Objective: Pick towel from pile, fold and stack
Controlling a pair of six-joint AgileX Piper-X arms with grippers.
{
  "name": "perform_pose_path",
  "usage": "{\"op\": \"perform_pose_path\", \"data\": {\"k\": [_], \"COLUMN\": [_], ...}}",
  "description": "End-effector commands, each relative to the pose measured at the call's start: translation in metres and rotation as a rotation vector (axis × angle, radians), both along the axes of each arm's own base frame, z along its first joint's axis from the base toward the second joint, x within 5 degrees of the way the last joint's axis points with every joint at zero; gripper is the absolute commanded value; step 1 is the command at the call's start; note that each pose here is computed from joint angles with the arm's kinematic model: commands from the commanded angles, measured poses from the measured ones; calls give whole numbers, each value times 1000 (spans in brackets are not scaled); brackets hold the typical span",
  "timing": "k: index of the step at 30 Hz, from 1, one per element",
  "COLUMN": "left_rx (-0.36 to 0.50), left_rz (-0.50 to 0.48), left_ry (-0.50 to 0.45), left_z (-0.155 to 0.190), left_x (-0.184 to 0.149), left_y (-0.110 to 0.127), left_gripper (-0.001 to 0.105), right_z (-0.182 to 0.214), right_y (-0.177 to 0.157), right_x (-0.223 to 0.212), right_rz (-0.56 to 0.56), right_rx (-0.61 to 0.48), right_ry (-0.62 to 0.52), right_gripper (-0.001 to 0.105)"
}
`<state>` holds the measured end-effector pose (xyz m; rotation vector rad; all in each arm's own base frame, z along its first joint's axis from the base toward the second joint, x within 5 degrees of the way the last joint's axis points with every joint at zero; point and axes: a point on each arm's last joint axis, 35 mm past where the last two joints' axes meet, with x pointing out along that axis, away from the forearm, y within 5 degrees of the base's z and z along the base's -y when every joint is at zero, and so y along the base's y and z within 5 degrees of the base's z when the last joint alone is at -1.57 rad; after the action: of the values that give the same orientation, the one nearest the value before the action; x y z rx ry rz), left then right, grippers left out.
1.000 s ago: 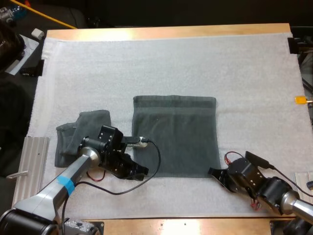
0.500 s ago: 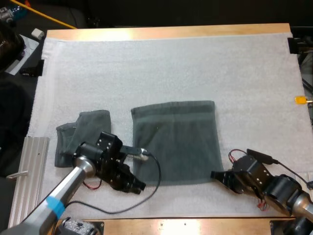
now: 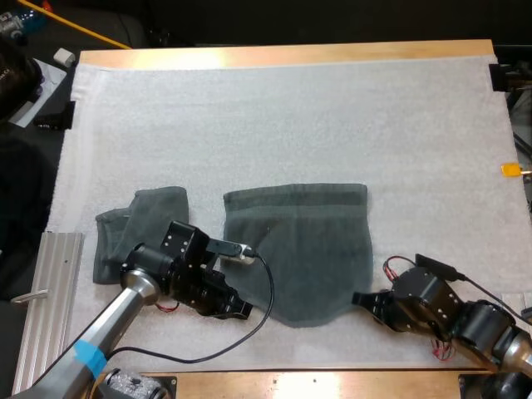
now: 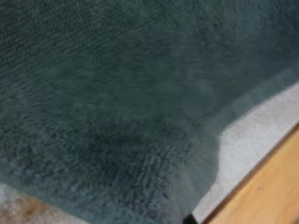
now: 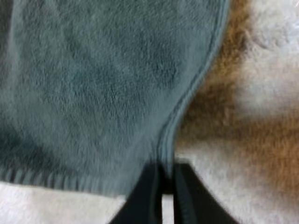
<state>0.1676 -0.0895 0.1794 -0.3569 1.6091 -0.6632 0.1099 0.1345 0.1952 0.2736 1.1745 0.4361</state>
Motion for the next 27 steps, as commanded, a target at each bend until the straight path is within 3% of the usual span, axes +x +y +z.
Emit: {"op": "perform_pose_path", "data": {"k": [1,11,20,27], "left_rx": [-75,-312,-358,-373], "left_rz": [34,288,440,451], "left_ry": [-28,-61,-136,-159], "left_z": [12,10,3,-6], "left_x": [13,58,90,100], "left_y": [0,17,33,37], "left_gripper": [0,0,0,0], "right_z": [4,1,-23,-25], "right_y": [-1,-15,-27,-22], "right_x": [0,49,97,113], "right_rz": [-6,-270,-440,-493], "right_rx": [21,158,261,294], "right_ry": [-9,-36,-23,-50], "right_gripper": [1,0,0,0]}}
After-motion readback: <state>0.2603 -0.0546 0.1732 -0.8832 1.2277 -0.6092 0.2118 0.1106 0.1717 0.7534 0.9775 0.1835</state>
